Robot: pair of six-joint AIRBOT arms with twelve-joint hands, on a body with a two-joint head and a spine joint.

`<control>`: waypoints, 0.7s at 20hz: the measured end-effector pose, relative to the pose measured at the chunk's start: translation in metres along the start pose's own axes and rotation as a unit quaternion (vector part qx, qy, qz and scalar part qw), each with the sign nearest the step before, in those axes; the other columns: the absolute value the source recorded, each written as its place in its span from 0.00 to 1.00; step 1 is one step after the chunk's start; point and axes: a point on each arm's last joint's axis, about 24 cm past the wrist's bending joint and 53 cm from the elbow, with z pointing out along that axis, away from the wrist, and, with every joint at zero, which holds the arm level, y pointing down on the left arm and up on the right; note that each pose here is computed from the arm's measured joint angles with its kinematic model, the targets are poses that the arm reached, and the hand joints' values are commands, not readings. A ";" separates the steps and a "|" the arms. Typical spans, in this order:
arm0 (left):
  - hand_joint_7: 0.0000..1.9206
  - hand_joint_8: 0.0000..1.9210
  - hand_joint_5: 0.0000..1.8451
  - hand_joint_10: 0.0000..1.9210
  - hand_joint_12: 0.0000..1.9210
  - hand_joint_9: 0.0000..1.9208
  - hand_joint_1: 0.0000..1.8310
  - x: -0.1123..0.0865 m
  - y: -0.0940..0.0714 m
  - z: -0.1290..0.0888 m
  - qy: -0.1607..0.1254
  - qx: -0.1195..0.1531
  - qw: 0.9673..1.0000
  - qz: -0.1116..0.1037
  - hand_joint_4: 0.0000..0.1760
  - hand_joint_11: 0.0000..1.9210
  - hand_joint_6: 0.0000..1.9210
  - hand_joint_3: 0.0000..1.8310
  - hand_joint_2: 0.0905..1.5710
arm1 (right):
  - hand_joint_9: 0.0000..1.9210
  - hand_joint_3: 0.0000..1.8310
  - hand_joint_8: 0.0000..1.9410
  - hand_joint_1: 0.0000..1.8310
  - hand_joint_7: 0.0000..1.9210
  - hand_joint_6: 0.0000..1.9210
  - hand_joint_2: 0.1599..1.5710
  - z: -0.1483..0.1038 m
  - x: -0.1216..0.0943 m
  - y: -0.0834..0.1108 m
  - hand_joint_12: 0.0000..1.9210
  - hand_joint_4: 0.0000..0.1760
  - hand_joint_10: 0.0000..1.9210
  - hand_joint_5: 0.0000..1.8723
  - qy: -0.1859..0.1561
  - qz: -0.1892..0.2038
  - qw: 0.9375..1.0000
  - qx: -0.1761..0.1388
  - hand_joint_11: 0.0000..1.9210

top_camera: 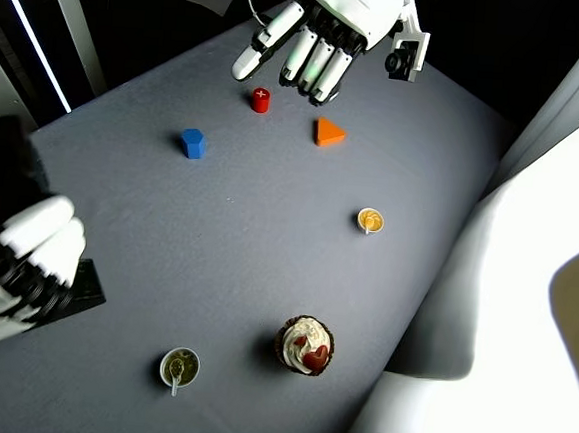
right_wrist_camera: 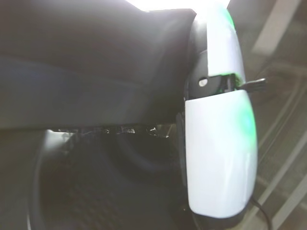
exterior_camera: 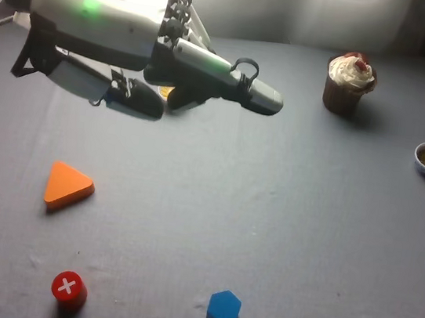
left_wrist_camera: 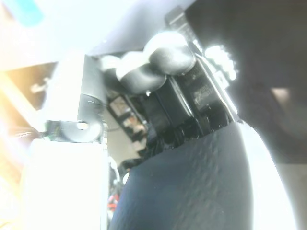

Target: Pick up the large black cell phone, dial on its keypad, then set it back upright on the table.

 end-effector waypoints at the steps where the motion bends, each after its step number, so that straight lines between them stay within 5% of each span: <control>1: 0.35 0.82 0.04 1.00 1.00 0.44 0.72 -0.002 0.007 0.000 -0.005 -0.014 1.000 0.001 0.38 0.39 0.00 0.02 0.79 | 0.48 0.00 0.64 0.75 0.43 0.53 0.71 0.001 0.006 -0.002 0.62 0.00 0.68 0.42 0.018 0.000 1.000 0.005 0.56; 5: 0.36 0.80 0.04 1.00 1.00 0.45 0.72 -0.009 0.014 0.011 -0.019 -0.032 0.999 0.008 0.45 0.38 0.00 0.02 0.78 | 0.48 0.00 0.65 0.75 0.43 0.49 0.71 0.002 0.020 -0.011 0.62 0.00 0.68 0.46 0.048 0.003 0.999 0.013 0.54; 14: 0.33 0.84 0.04 1.00 1.00 0.47 0.71 -0.019 0.014 0.033 -0.045 -0.045 0.998 0.015 0.49 0.47 0.00 0.03 0.79 | 0.47 0.00 0.64 0.75 0.43 0.52 0.71 0.004 0.022 -0.015 0.64 0.00 0.70 0.44 0.039 -0.008 0.999 0.001 0.54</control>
